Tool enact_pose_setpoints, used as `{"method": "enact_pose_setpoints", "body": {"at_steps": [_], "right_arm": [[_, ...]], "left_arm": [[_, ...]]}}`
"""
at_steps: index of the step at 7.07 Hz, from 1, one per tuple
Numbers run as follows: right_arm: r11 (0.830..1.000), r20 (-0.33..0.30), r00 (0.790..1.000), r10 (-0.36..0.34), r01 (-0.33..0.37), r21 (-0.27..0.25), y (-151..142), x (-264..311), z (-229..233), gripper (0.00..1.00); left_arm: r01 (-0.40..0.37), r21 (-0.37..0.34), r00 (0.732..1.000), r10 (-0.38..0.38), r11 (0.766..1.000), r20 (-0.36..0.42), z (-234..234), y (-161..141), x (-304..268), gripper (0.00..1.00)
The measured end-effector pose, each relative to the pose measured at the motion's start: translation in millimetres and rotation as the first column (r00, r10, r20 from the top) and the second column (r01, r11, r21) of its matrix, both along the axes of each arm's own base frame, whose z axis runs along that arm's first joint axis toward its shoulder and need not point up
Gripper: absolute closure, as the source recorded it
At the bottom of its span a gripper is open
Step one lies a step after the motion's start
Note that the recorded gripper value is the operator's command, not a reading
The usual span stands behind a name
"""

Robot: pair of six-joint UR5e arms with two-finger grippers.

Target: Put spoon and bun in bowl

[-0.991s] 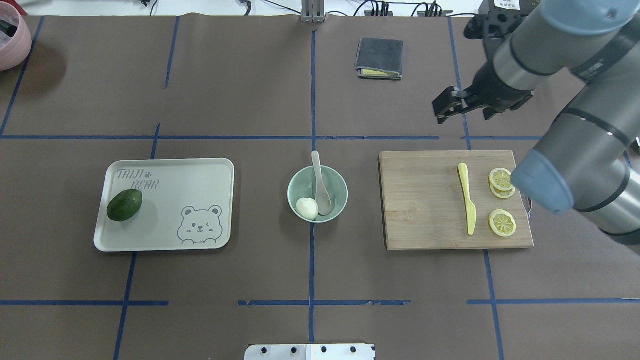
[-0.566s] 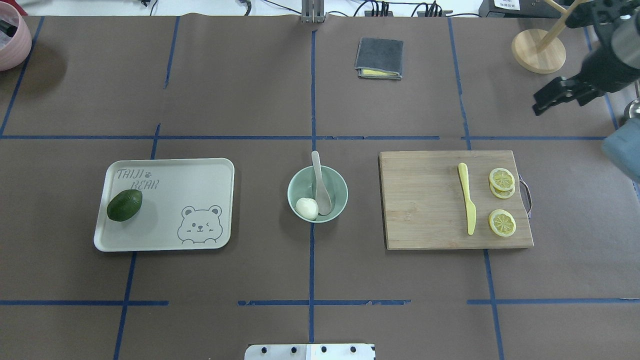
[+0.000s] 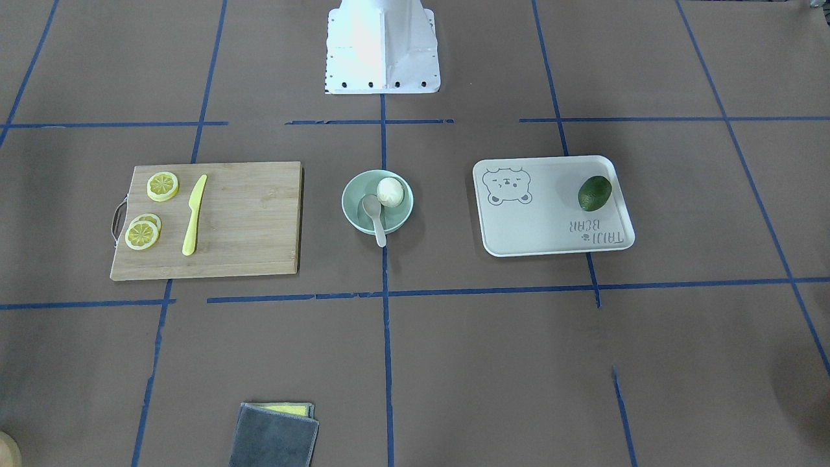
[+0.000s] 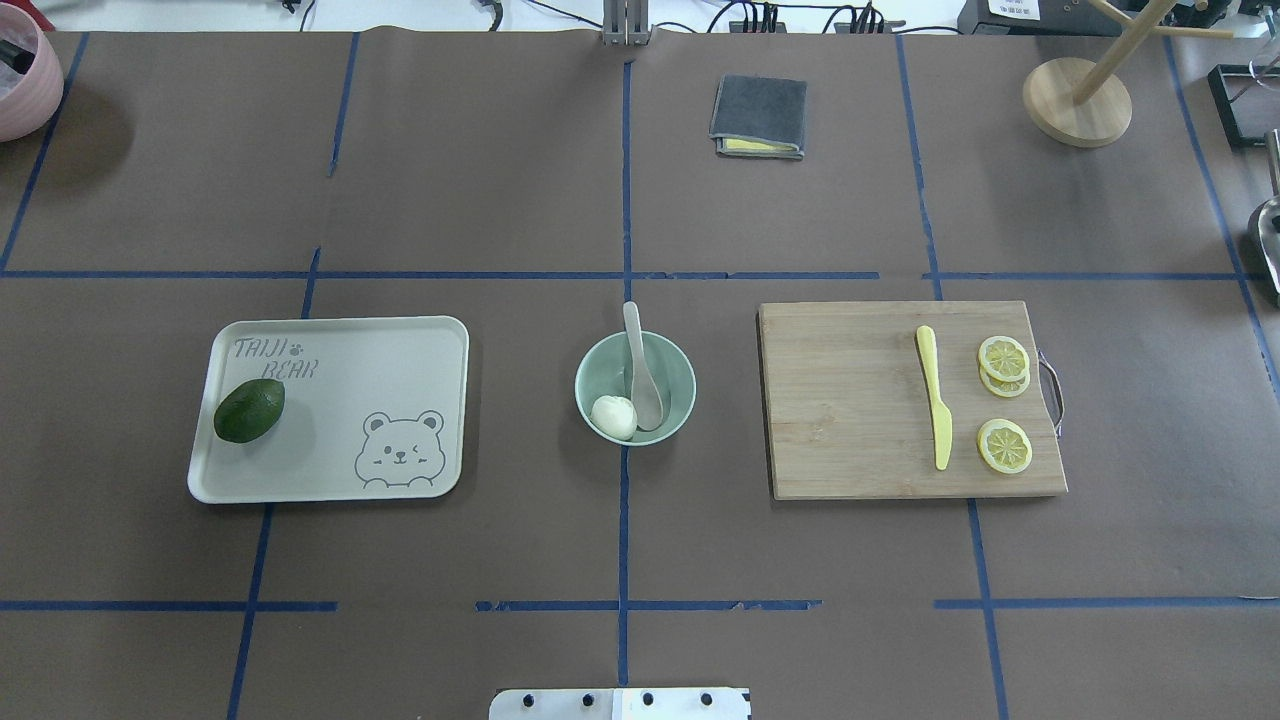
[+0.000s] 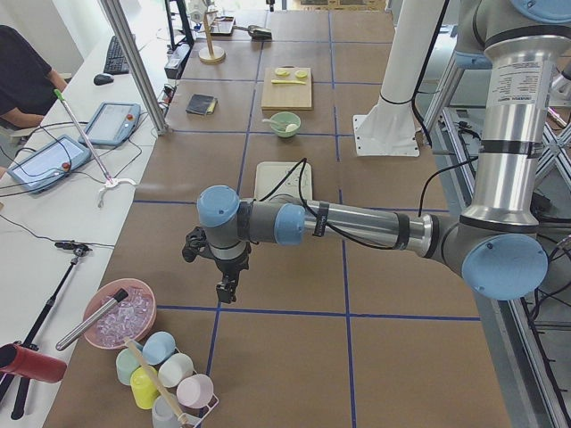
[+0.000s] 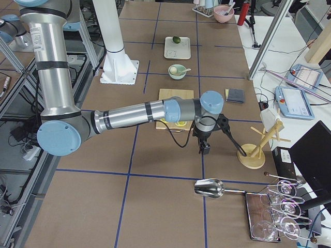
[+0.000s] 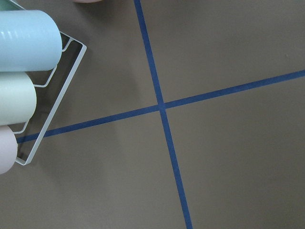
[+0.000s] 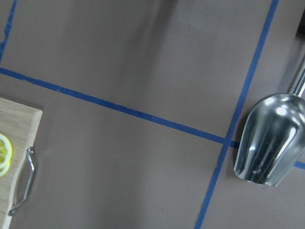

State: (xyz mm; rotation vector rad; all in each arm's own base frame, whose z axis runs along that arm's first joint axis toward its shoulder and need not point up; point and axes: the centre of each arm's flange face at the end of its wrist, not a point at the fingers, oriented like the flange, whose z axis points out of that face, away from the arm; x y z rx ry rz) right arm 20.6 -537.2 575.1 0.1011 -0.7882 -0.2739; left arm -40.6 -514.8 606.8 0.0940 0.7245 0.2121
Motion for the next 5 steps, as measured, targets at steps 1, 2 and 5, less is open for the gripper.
{"method": "enact_pose_setpoints", "body": {"at_steps": [1,2,5], "right_arm": [[1.0,0.005,1.0,0.007,-0.007,-0.012,2,14,17,0.0],[1.0,0.005,1.0,0.014,-0.014,-0.018,3,20,23,0.0],[0.993,0.011,0.997,0.071,-0.069,-0.098,9,45,58,0.0]], "left_arm": [[0.002,-0.004,1.0,-0.002,1.0,-0.001,1,1,0,0.0],[0.003,-0.011,1.0,-0.003,1.0,-0.001,3,2,0,0.0],[0.005,-0.043,1.0,-0.005,0.999,0.0,18,13,-2,0.0]]}}
